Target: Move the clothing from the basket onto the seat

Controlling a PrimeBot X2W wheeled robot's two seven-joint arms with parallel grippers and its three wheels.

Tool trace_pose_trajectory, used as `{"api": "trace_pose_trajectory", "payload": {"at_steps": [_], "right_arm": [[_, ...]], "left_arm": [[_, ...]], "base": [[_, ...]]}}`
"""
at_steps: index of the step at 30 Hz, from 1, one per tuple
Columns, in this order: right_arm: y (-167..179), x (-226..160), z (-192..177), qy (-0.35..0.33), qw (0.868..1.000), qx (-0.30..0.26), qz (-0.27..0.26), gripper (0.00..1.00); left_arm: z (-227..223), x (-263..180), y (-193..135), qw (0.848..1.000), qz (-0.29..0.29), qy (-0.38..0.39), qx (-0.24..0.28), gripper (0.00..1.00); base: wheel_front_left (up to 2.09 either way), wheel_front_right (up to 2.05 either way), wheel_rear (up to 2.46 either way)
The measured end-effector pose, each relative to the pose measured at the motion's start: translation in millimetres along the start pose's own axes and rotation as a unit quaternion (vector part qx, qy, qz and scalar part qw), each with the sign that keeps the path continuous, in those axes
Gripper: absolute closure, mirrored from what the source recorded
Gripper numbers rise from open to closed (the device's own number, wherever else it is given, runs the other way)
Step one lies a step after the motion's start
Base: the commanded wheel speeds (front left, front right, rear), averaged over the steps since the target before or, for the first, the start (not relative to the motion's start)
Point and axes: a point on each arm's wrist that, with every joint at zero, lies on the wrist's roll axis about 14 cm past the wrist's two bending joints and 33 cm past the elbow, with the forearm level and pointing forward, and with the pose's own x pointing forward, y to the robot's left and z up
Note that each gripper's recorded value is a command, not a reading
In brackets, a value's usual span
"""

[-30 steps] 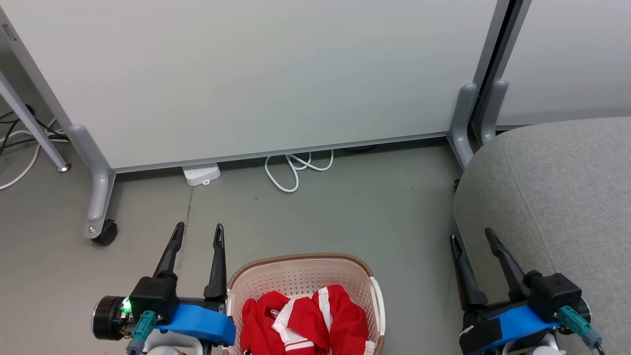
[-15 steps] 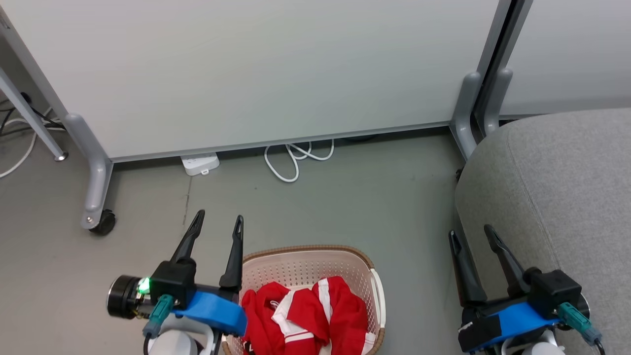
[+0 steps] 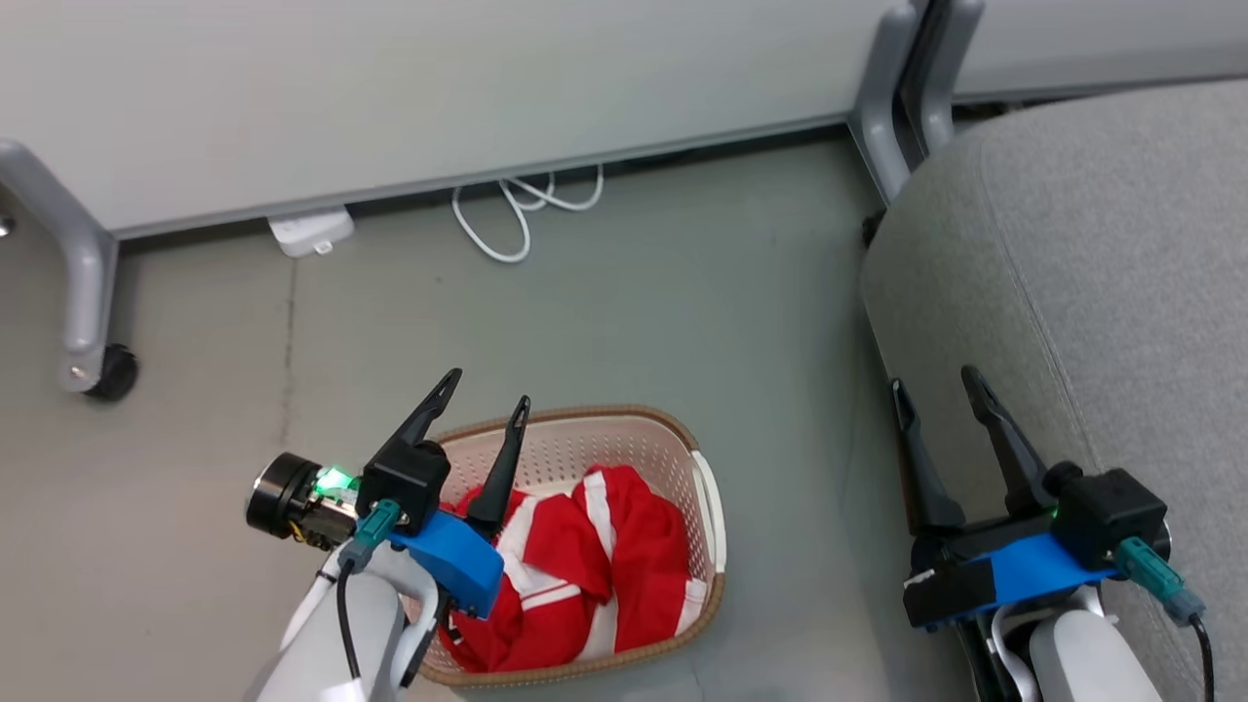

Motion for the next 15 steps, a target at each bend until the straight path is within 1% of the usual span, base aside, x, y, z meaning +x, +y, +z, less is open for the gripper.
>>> {"api": "trace_pose_trajectory", "payload": {"at_steps": [7, 15], "right_arm": [[-17.6, 12.6, -14.0, 0.015, 1.0, -0.001, -0.02, 0.0], [-32.9, 31.6, -34.7, 0.032, 0.999, -0.002, -0.032, 0.0]], "left_arm": [[-50.4, 25.8, -13.5, 0.995, -0.066, 0.074, 0.015, 0.0], [-113.5, 45.0, -25.1, 0.979, -0.126, 0.155, 0.024, 0.0]], "base": [[0.0, 0.0, 0.0], [0.0, 0.0, 0.0]]}}
